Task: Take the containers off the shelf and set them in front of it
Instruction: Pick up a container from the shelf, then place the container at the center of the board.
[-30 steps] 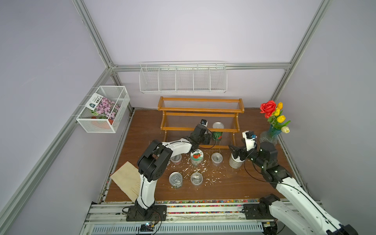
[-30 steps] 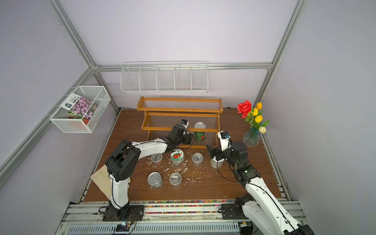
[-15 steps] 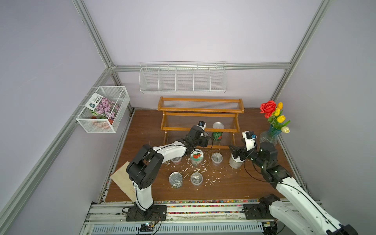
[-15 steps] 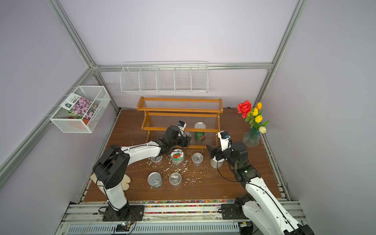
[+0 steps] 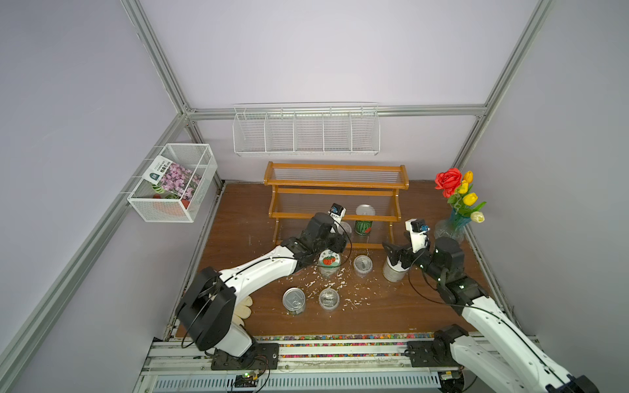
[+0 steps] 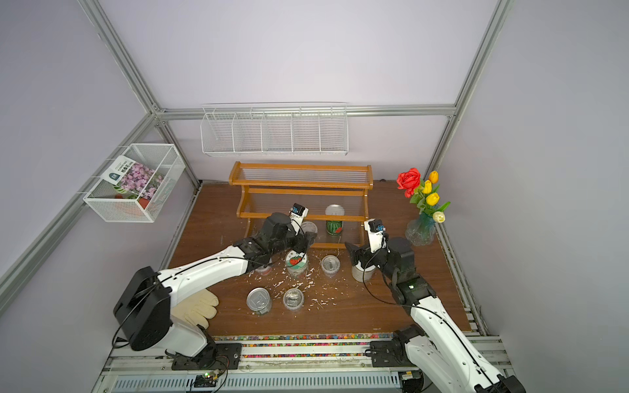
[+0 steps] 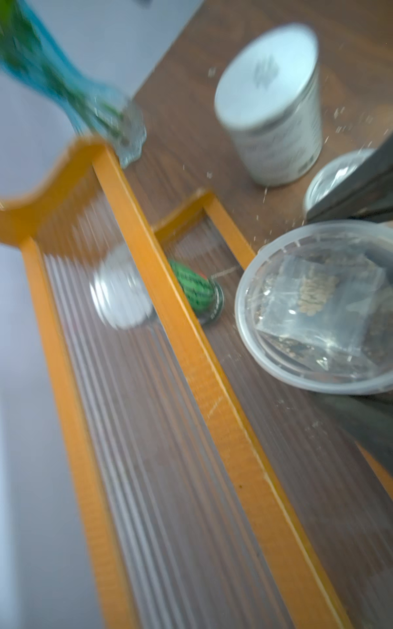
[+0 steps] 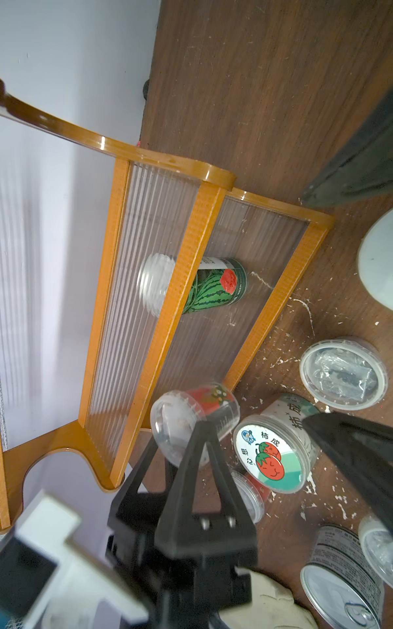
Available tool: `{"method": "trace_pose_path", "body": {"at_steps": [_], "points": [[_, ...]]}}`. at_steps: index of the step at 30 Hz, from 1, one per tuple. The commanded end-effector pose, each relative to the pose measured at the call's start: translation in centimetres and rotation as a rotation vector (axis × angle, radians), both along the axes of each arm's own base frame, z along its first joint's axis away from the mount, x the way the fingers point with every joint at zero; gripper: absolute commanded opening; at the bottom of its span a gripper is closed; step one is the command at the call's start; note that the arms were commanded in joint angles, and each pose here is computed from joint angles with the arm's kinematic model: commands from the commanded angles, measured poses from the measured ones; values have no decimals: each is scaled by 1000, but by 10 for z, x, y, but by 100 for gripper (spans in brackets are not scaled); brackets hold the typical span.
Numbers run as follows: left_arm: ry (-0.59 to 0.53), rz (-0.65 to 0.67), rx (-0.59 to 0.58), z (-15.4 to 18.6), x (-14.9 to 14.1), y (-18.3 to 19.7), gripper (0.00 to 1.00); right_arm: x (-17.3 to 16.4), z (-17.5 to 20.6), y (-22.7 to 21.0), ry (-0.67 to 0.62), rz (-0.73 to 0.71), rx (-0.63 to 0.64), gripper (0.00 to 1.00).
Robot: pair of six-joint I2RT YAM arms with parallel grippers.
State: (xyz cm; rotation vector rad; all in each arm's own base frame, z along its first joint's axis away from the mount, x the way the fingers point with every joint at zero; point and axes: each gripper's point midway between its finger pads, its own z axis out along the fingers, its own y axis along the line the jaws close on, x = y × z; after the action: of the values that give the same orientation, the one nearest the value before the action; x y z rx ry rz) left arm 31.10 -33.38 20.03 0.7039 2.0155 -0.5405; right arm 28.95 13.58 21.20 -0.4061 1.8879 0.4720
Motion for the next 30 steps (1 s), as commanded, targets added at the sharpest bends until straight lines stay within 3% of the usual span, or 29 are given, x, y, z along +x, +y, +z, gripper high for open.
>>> {"method": "trace_pose_path", "body": {"at_steps": [1, 5, 12, 17, 24, 30], "points": [[1, -43, 30, 3, -25, 6, 69, -2, -3, 1, 6, 11, 3, 97], [22, -82, 13, 8, -55, 6, 69, -2, -4, 2, 14, 16, 4, 97], [56, -241, 34, 2, -134, -21, 69, -6, -7, 5, 44, 41, -5, 97], [82, -336, 65, -18, -177, -40, 69, -5, -7, 5, 47, 42, -4, 97], [139, -409, 156, -66, -193, -55, 70, -6, -6, 4, 48, 39, -5, 97], [135, -383, 181, -91, -185, -67, 72, -7, -7, 2, 49, 33, -12, 97]]}}
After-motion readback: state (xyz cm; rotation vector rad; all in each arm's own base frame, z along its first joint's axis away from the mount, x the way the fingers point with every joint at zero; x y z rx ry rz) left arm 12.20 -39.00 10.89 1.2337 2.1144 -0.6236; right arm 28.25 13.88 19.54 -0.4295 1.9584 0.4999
